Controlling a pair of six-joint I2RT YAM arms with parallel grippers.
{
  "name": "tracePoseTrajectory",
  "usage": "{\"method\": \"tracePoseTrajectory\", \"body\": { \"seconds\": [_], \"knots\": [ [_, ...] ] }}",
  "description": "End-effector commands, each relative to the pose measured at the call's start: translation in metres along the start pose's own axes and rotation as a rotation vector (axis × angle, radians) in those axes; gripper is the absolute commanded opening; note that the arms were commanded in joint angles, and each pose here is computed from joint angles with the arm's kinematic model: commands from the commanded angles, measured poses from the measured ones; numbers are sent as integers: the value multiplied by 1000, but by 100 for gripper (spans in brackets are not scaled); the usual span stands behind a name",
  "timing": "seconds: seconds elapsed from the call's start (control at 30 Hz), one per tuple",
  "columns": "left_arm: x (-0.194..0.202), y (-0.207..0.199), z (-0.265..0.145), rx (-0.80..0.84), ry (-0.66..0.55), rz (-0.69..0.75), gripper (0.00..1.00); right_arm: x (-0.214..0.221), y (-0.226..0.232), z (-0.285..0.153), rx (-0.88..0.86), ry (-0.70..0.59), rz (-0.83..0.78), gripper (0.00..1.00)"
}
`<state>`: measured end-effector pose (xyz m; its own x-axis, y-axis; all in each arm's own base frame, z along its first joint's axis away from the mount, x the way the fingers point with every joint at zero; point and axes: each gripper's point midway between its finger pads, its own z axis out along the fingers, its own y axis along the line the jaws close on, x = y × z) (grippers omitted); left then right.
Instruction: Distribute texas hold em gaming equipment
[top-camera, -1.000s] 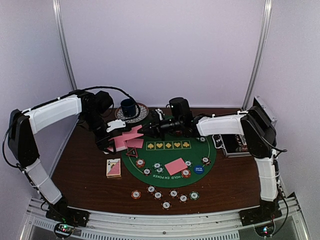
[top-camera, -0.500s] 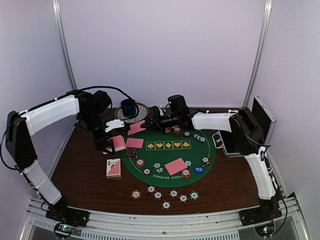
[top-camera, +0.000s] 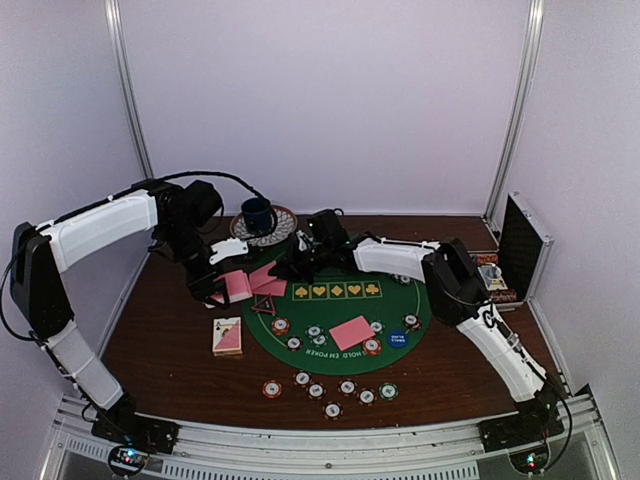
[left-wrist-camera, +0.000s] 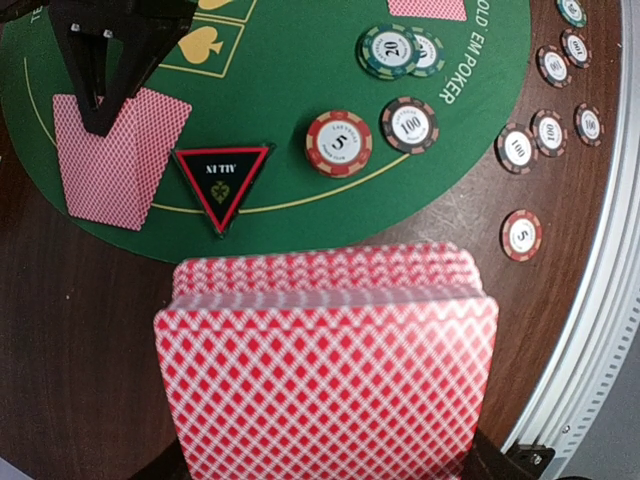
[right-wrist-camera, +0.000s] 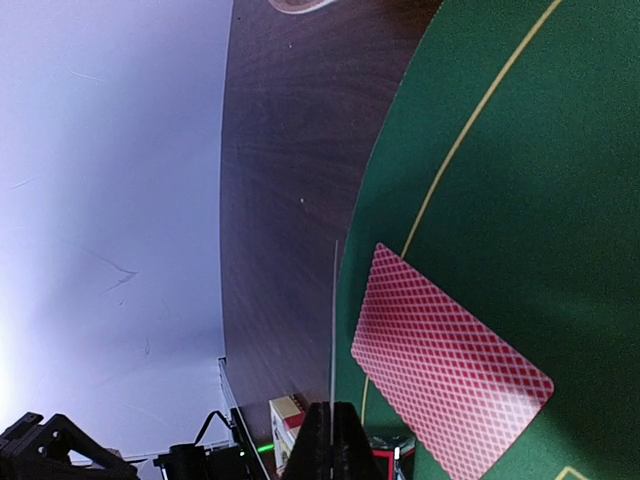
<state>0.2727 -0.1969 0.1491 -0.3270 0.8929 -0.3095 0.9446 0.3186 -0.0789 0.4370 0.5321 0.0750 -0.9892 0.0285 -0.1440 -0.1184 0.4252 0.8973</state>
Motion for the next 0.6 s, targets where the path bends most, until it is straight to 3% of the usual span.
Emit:
{"method": "tracePoseTrajectory", "body": {
  "seconds": [0.0, 0.23, 0.57],
  "knots": [
    [-7, -5, -14, -9, -51, 23, 0, -11, -13, 6, 61, -52, -36, 4],
    [-6, -6, -15, -6, -50, 20, 0, -14, -17, 2, 118, -62, -82, 30],
    [-6, -6, -16, -6, -49, 20, 0, -27, 17, -33, 146, -94, -193, 57]
  ]
}}
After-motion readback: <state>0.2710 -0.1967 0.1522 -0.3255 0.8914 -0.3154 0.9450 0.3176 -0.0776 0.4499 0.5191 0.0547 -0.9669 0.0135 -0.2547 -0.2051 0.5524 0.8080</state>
